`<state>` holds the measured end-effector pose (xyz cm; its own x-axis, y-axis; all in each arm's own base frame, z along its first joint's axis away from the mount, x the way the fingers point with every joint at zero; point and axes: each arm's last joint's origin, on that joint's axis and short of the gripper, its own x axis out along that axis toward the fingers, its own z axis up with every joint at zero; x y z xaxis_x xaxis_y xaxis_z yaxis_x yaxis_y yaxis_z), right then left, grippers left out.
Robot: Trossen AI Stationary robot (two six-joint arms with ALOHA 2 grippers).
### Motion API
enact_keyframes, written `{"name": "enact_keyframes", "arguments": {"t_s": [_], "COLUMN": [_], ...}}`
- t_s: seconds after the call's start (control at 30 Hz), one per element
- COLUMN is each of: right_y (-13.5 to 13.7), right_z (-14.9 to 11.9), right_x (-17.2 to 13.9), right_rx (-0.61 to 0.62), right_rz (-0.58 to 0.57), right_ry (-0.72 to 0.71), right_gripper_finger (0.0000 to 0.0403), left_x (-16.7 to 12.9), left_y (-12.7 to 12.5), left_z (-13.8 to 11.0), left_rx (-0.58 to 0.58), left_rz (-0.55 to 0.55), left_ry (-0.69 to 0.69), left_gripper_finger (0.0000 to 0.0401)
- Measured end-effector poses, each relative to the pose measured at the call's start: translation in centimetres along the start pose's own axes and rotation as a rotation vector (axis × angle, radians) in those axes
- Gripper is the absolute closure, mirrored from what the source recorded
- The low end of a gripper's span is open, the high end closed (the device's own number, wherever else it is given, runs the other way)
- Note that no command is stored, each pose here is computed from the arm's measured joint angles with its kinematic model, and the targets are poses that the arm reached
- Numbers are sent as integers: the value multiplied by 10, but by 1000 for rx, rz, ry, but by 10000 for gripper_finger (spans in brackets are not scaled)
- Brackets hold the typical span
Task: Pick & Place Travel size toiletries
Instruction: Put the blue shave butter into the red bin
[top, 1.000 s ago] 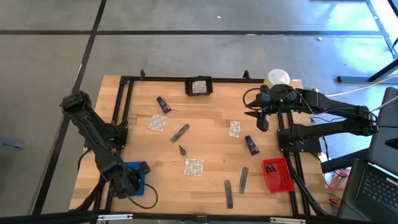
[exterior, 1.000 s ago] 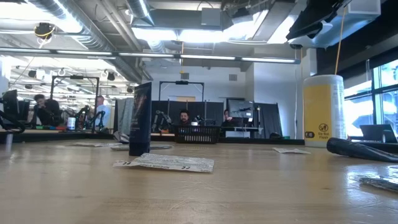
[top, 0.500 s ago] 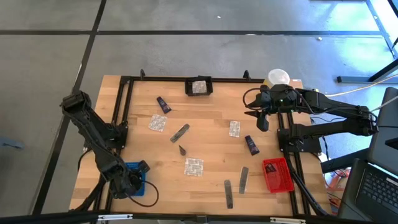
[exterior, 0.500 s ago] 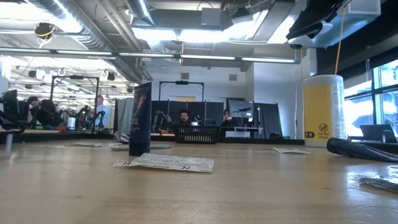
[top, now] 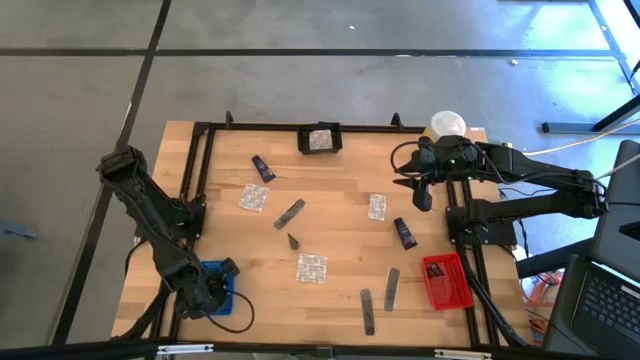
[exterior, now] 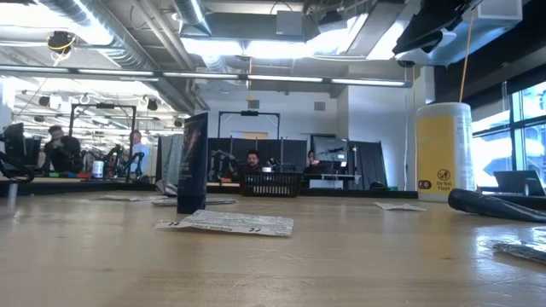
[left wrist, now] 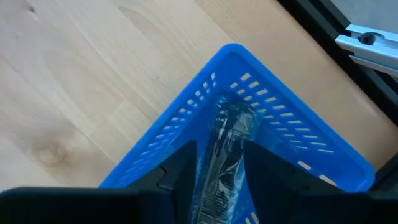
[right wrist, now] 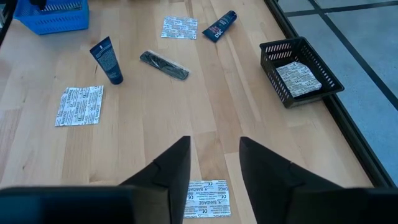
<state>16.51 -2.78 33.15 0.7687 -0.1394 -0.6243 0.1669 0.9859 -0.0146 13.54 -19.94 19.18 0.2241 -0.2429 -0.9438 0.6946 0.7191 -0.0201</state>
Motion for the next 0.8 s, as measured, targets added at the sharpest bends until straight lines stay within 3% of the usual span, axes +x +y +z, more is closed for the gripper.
{"name": "enact_keyframes", "arguments": {"t_s": [0.23,0.47,0.6,0.8], "right_y": [0,0,0,0], "right_z": [0,0,0,0], "right_x": [0,0,0,0], "right_rx": [0,-1,-1,-1], "right_rz": [0,1,0,1], "right_ry": [0,0,0,0], "right_gripper_finger": [245,231,224,216], "left_x": [0,-3,-25,-68], "left_y": [0,2,9,26], "left_z": [0,4,18,36], "left_rx": [3,6,-27,-130], "left_rz": [1,75,207,527], "left_ry": [-1,-57,-177,-473], "left_gripper_finger": [276,276,276,276]}}
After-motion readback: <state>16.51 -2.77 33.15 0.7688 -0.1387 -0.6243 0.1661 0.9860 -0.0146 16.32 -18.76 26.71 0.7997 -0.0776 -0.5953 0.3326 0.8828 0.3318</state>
